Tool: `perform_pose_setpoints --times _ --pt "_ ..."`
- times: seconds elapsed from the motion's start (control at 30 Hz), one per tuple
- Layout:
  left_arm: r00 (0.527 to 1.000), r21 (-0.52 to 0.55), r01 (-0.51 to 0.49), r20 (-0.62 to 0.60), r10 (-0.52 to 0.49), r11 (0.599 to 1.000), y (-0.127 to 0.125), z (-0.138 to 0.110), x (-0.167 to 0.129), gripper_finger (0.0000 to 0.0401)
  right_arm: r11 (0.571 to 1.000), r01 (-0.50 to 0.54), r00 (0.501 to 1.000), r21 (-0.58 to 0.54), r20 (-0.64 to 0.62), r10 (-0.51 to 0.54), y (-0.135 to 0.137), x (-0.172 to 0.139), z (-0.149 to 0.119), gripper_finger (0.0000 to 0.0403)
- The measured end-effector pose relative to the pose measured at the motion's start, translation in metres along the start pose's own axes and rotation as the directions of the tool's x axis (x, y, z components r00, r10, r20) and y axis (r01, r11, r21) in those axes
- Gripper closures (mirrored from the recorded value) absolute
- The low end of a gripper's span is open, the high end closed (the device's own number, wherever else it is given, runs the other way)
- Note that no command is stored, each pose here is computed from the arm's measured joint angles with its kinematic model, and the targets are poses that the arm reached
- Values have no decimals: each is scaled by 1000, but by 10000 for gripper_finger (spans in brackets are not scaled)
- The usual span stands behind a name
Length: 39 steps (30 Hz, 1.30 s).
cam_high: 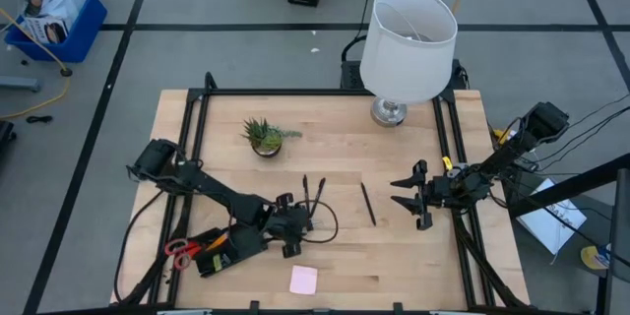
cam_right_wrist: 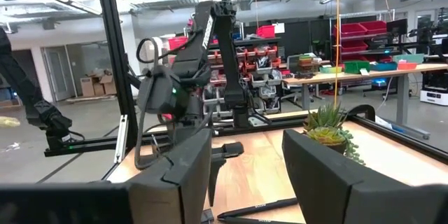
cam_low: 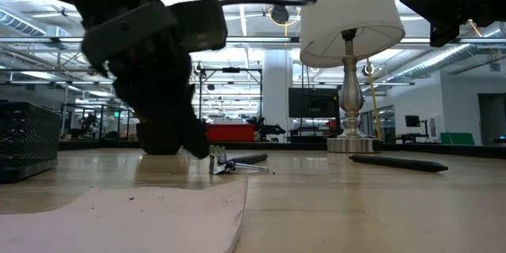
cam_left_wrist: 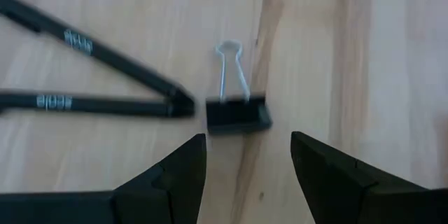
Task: Pick and place office supplies into organizer
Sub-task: Put the binder clip into the bottom left section of the desk organizer
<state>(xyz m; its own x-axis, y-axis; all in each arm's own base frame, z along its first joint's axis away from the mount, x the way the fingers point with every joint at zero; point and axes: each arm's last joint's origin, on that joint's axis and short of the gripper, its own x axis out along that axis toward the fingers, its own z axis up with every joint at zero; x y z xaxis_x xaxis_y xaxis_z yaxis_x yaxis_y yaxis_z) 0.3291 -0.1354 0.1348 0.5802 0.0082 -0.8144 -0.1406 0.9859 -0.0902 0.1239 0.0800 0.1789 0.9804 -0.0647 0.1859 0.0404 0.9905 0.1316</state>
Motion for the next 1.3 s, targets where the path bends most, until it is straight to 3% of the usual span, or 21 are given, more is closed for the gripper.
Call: perform_pose_setpoints --times 0.2,1.0,1.3 --pt "999 -28 8 53 -6 1000 -1 4 2 187 1000 0 1000 0 0 0 0 0 0 229" --pt "1000 24 17 22 -17 1000 -2 -2 15 187 1000 0 1000 0 0 0 0 0 0 229" --pt "1000 124 -23 22 20 992 -3 5 12 187 1000 0 1000 0 0 0 0 0 0 230"
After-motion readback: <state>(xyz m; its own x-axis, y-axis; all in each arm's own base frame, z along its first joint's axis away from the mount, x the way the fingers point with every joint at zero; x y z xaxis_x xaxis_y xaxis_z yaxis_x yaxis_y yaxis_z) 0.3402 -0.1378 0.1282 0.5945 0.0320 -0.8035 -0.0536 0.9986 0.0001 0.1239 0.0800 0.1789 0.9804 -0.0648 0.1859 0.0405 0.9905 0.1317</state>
